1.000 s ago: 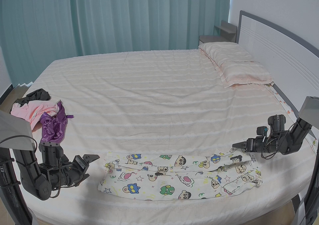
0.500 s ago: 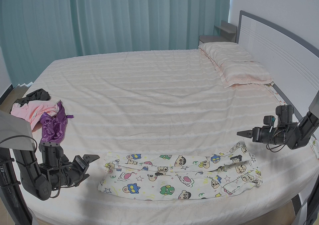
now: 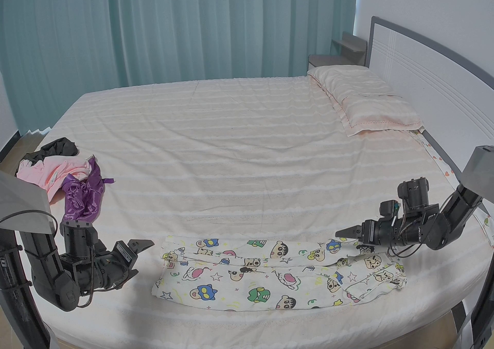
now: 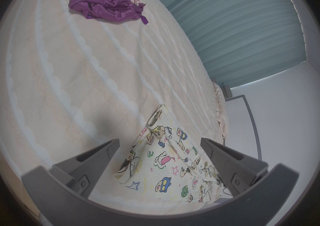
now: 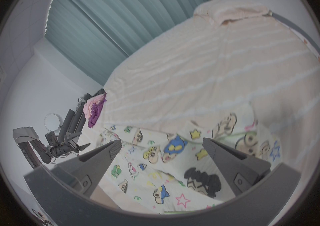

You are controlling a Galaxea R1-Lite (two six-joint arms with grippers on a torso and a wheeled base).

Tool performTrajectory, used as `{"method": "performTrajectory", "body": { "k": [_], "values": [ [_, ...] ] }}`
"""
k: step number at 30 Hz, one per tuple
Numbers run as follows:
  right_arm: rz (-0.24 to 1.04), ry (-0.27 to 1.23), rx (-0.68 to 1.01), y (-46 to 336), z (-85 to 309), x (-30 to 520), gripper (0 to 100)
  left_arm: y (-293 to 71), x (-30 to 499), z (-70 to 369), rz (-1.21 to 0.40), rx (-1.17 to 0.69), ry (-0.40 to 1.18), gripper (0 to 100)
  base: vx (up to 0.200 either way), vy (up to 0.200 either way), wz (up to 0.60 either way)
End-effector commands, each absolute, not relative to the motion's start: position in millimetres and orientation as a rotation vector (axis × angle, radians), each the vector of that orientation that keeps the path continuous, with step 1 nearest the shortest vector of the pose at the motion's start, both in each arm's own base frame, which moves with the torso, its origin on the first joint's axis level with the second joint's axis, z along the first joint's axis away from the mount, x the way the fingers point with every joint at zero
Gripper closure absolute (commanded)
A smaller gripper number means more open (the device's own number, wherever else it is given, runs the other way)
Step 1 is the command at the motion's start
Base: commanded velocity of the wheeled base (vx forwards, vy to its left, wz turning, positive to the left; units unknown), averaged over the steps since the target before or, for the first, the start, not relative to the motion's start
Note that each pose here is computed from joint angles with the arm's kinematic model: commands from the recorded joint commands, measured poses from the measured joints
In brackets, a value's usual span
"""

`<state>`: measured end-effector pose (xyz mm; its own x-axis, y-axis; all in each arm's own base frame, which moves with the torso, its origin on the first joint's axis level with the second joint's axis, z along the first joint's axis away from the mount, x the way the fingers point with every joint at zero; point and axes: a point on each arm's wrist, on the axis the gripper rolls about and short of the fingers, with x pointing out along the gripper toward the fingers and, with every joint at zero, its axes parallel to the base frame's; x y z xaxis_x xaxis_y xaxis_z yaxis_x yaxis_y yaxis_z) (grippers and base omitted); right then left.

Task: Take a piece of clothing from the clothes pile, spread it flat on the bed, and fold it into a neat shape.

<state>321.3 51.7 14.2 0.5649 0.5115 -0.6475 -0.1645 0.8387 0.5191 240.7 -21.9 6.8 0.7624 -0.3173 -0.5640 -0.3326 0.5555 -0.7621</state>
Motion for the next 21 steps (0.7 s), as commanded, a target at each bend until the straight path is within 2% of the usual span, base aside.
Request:
{"method": "performTrajectory", "body": {
  "k": [1,6,14,21],
  "values": [
    [0.337,1.008,0.46,38.9,-18.1,317.4,0,-21.7,238.1,3.9,0.01,-1.006,0.737,0,0.0,0.0,0.0],
    [0.298,1.041,0.451,29.8,-20.6,310.2,0,-21.9,236.7,0.8,0.003,-1.003,0.722,0,0.0,0.0,0.0],
    [0.305,1.033,0.44,27.7,-19.3,307.0,0,-23.0,237.1,-1.7,-0.013,-1.0,0.701,0,0.0,0.0,0.0],
    [0.38,0.886,0.504,23.3,40.1,287.4,0,-32.5,242.0,2.7,-0.057,-0.988,0.677,0,0.0,0.0,0.0]
  ]
}}
